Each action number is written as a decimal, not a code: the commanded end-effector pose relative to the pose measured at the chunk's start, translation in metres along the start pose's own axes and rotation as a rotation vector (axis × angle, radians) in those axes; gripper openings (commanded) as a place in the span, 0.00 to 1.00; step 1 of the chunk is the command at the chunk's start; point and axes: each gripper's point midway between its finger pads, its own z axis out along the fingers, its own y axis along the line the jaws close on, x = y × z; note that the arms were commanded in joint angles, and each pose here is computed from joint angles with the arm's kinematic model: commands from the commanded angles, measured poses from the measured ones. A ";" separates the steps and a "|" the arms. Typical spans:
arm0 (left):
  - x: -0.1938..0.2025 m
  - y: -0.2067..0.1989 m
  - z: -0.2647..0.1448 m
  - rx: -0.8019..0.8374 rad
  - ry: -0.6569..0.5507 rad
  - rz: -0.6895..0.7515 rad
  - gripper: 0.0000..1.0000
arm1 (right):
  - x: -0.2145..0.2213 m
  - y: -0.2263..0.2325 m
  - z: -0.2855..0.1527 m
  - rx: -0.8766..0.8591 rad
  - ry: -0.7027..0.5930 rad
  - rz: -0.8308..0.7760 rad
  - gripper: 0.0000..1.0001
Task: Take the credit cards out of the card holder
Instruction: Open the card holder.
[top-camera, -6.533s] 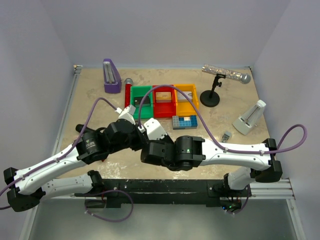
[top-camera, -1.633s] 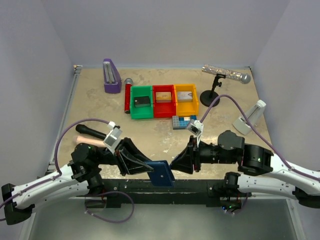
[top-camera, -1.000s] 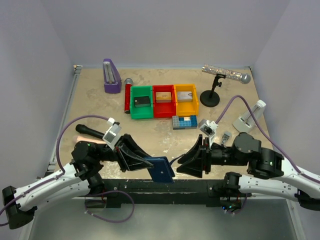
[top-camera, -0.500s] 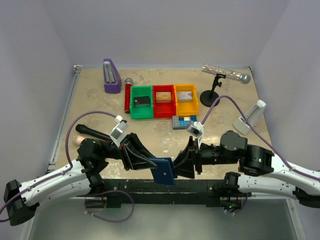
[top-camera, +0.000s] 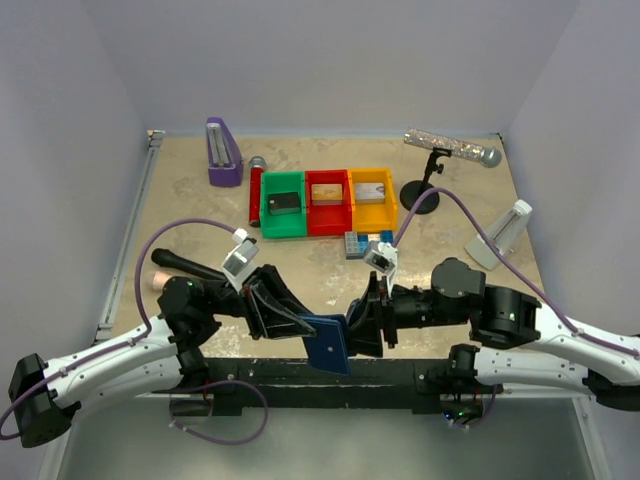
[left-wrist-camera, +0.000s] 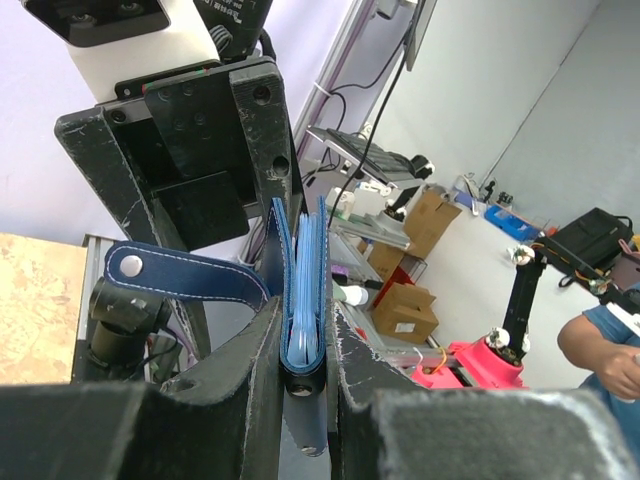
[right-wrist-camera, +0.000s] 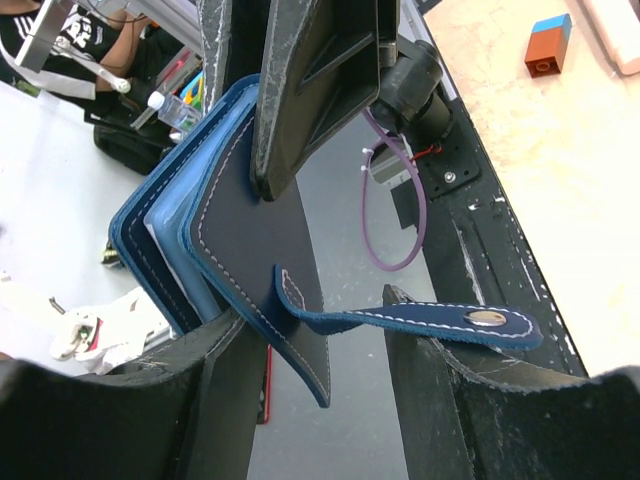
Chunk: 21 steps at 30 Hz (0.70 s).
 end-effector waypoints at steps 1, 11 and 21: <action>-0.028 -0.002 0.006 -0.018 -0.114 0.071 0.00 | -0.019 0.015 0.005 -0.031 -0.039 -0.021 0.53; -0.025 0.005 0.001 -0.076 -0.102 0.072 0.08 | -0.019 0.010 0.004 0.005 -0.036 -0.026 0.04; -0.033 0.052 -0.032 -0.466 -0.156 0.060 0.75 | -0.023 -0.023 -0.028 0.235 -0.071 -0.031 0.00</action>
